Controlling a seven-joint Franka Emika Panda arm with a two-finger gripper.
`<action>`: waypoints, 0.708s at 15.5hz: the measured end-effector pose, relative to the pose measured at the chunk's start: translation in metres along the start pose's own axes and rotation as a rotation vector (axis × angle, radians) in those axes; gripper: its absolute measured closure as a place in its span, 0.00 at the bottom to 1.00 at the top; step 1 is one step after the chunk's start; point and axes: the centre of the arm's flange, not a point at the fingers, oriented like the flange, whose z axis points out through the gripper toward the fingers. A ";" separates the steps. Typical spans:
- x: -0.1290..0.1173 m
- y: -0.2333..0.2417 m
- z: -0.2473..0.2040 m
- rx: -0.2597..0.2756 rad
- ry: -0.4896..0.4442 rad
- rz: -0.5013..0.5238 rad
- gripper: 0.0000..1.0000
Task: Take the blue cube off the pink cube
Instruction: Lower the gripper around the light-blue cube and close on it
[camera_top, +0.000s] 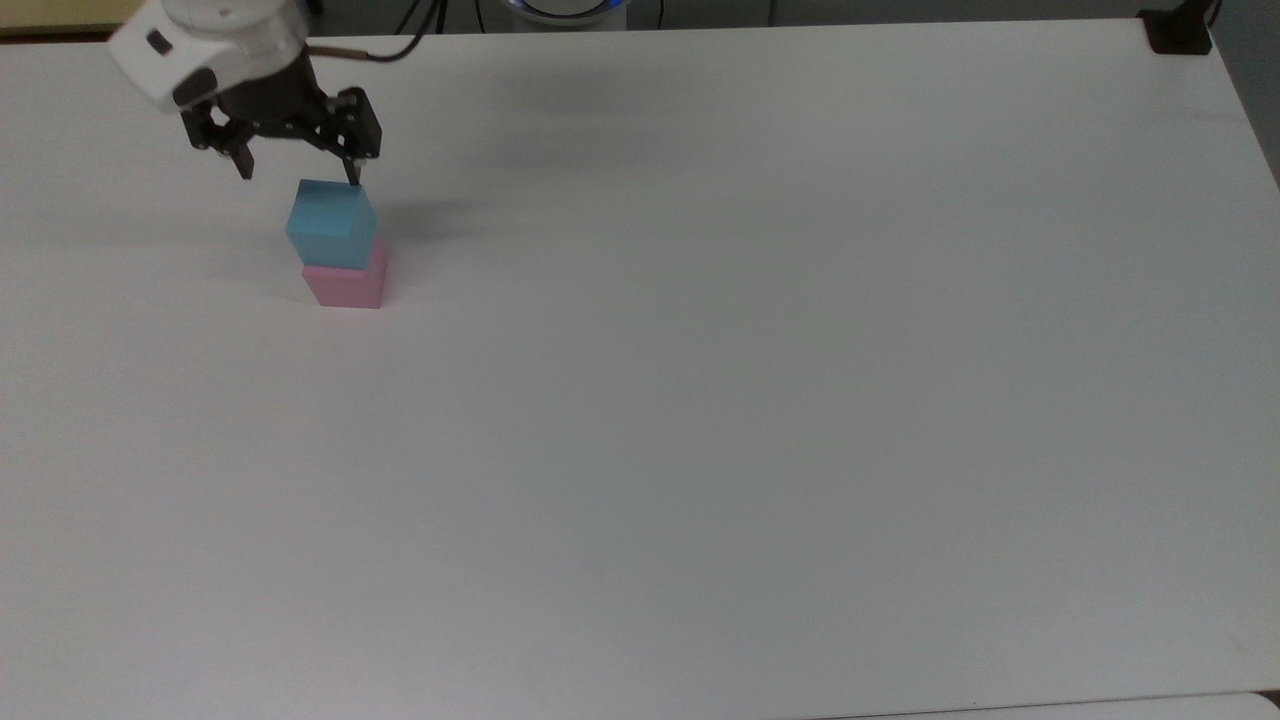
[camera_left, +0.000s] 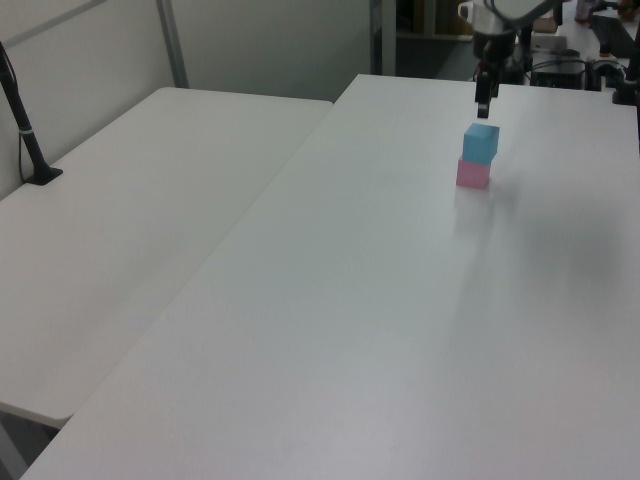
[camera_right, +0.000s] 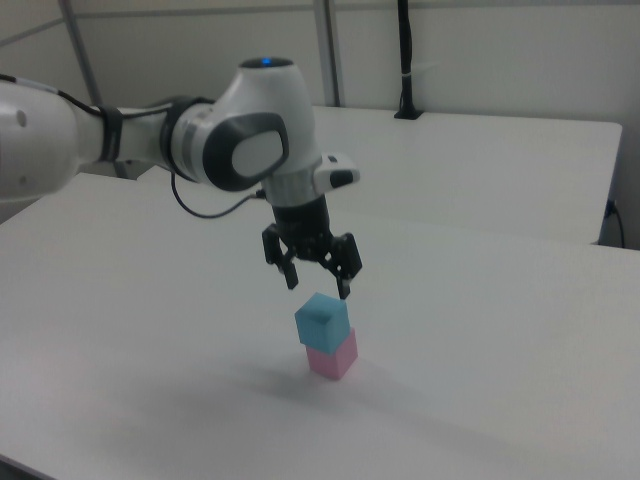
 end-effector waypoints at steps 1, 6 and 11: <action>0.001 -0.001 0.013 -0.003 -0.014 -0.003 0.00; 0.006 -0.008 0.047 -0.010 -0.051 -0.023 0.03; 0.008 -0.015 0.062 -0.013 -0.058 -0.053 0.26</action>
